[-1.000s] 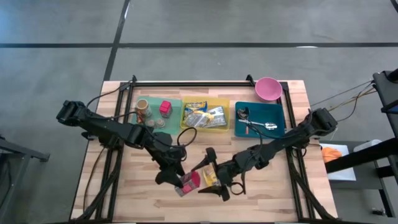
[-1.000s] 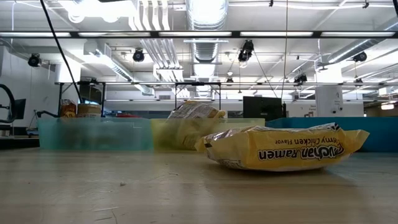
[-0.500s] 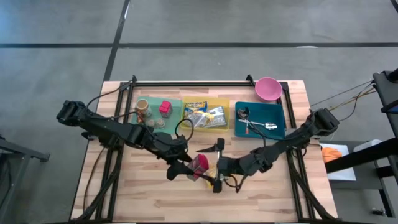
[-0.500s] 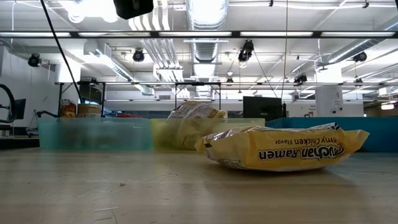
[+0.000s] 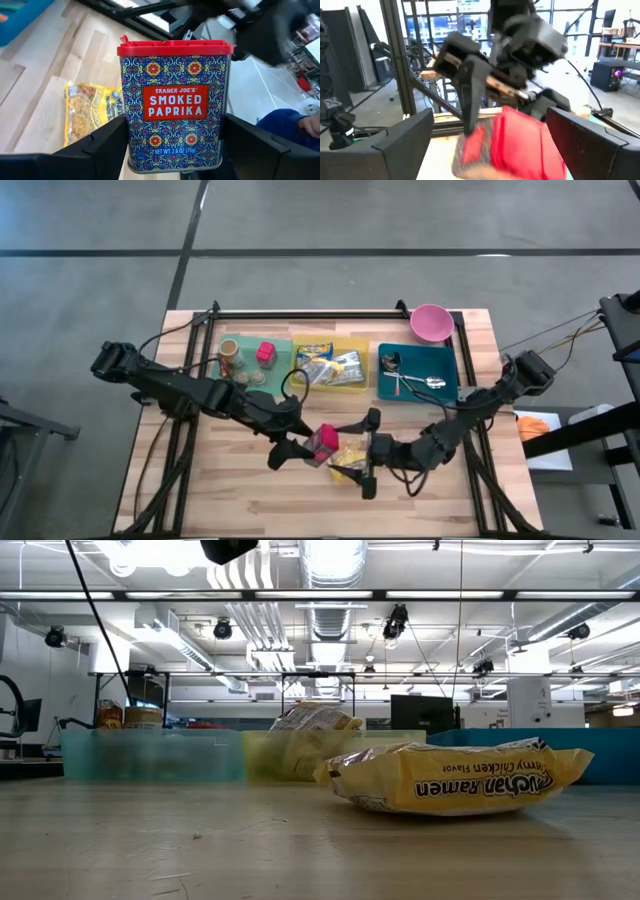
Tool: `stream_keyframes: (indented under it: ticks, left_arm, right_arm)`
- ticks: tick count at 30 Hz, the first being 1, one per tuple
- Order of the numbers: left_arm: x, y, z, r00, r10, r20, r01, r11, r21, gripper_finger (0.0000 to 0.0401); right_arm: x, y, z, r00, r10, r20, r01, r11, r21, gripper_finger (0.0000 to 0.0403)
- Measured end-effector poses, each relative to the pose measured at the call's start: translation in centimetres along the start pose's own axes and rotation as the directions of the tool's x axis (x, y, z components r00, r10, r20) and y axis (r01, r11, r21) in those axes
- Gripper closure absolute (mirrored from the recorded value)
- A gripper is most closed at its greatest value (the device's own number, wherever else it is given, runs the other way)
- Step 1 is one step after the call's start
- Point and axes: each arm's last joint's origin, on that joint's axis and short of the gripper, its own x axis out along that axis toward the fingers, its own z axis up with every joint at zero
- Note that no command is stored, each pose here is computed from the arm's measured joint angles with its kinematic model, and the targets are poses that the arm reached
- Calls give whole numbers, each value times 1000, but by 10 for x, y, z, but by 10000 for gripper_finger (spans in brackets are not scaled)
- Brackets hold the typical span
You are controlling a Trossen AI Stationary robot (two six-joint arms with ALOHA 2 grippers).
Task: Pick & Place Food Item
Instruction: Put the red seasoning can into the green bin
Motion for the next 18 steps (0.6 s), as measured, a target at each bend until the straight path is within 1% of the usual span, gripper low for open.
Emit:
stream_keyframes:
  ticks: [2,5,8,12,16,18]
  left_arm:
    - [0,-1,1,1000,-11,13,10,1000,14,110]
    - [-4,-3,3,999,-18,29,17,999,39,110]
    - [-9,-5,5,999,-18,51,14,998,68,110]
    - [-13,-9,11,992,-44,115,31,993,116,110]
    - [-13,-12,14,985,-65,158,43,989,140,110]
    - [-13,-11,15,983,-37,178,11,989,144,110]
  right_arm:
    - [-8,-3,-5,1000,-25,17,24,1000,15,23]
    - [-20,-8,-9,996,-57,67,53,996,69,23]
    - [-28,-15,-18,990,-59,126,42,990,132,23]
    - [-35,-25,-28,979,-29,203,-25,966,257,23]
    - [-29,-29,-38,969,29,245,-105,947,302,23]
    - [-24,-28,-38,967,31,253,-114,941,319,23]
